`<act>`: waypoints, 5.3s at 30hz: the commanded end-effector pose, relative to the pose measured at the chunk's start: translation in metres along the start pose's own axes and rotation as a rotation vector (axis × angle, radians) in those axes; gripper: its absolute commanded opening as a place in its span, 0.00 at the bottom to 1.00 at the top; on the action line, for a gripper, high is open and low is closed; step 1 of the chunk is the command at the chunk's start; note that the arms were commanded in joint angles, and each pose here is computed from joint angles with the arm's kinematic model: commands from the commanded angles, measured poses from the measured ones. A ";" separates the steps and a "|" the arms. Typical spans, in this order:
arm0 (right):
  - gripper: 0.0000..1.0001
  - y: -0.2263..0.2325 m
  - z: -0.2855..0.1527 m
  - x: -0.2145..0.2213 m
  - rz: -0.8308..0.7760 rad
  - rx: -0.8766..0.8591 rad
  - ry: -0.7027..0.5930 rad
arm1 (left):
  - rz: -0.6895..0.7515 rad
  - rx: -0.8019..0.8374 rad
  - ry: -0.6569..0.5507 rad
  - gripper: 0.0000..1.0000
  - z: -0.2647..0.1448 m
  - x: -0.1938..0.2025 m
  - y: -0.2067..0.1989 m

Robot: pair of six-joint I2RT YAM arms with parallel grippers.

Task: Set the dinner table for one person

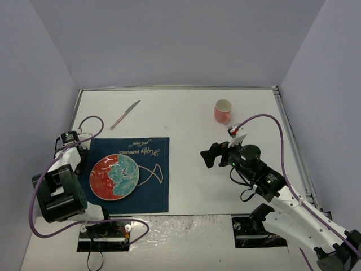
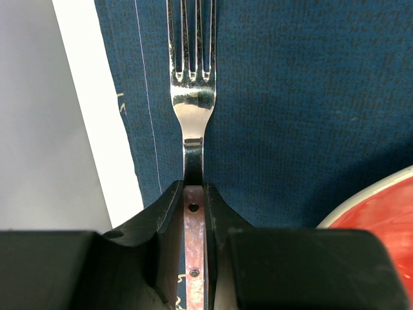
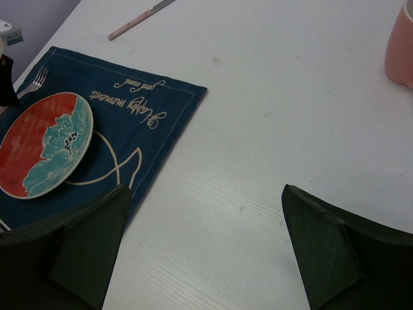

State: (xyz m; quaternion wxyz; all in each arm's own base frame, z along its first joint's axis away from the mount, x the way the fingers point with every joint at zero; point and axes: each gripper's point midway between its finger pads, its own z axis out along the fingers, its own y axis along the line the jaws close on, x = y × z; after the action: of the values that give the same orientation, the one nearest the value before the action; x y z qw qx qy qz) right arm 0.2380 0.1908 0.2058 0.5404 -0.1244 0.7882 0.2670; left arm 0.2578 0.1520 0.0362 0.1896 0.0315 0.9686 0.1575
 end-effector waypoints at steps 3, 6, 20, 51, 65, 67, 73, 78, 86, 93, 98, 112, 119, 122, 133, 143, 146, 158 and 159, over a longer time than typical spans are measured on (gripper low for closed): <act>1.00 0.008 0.001 -0.019 -0.007 -0.026 -0.066 | 0.001 -0.011 -0.040 0.13 -0.002 -0.011 0.006; 1.00 0.007 0.001 -0.019 -0.006 -0.024 -0.067 | 0.008 -0.006 -0.036 0.15 -0.002 -0.011 0.006; 1.00 0.008 0.001 -0.020 -0.007 -0.026 -0.066 | 0.009 -0.002 -0.044 0.21 -0.007 -0.013 0.006; 1.00 0.004 -0.002 -0.022 -0.005 -0.004 -0.082 | -0.108 -0.053 -0.320 0.64 -0.053 -0.097 0.020; 1.00 -0.005 0.022 -0.008 -0.002 0.058 0.035 | -0.052 -0.168 -0.353 0.91 -0.044 -0.130 0.015; 0.99 -0.005 0.023 -0.010 0.007 0.064 0.041 | -0.057 -0.182 -0.330 0.94 -0.035 -0.126 0.015; 0.99 -0.001 0.030 -0.023 0.022 0.071 0.052 | -0.072 -0.202 -0.239 0.95 -0.006 -0.113 0.013; 0.99 0.004 0.036 -0.029 0.038 0.066 0.062 | -0.087 -0.184 -0.233 0.95 0.007 -0.118 0.011; 0.99 0.004 0.038 -0.025 0.041 0.068 0.079 | -0.104 -0.203 -0.173 0.95 0.022 -0.113 0.018; 0.99 0.004 0.043 -0.023 0.037 0.068 0.096 | -0.125 -0.238 -0.127 0.95 0.025 -0.103 0.029; 0.99 0.004 0.046 -0.022 0.039 0.068 0.104 | -0.123 -0.271 -0.113 0.94 0.022 -0.100 0.035; 0.99 0.005 0.048 -0.019 0.047 0.064 0.115 | -0.133 -0.286 -0.108 0.94 0.019 -0.097 0.039; 0.99 0.007 0.049 -0.016 0.055 0.055 0.126 | -0.138 -0.298 -0.107 0.94 0.018 -0.096 0.043; 0.99 0.007 0.049 -0.015 0.058 0.053 0.129 | -0.149 -0.297 -0.106 0.94 0.018 -0.096 0.044; 0.99 0.007 0.049 -0.012 0.058 0.051 0.137 | -0.170 -0.294 -0.106 0.94 0.019 -0.095 0.047; 0.99 0.007 0.052 -0.008 0.056 0.049 0.150 | -0.208 -0.281 -0.110 0.94 0.021 -0.095 0.050; 0.99 0.007 0.052 -0.008 0.058 0.047 0.152 | -0.207 -0.278 -0.112 0.94 0.021 -0.096 0.050; 0.99 0.006 0.052 -0.006 0.057 0.051 0.149 | -0.166 -0.248 -0.186 0.94 0.000 -0.117 0.039; 0.99 0.006 0.051 -0.007 0.056 0.050 0.145 | -0.149 -0.240 -0.197 0.94 -0.003 -0.122 0.034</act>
State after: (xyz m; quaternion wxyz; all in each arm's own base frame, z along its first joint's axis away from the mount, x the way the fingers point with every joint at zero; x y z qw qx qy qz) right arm 0.2674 0.2175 0.1733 0.4440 -0.1158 0.8571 0.2342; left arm 0.3421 0.1794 0.0464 0.2319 -0.0621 0.9381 0.2497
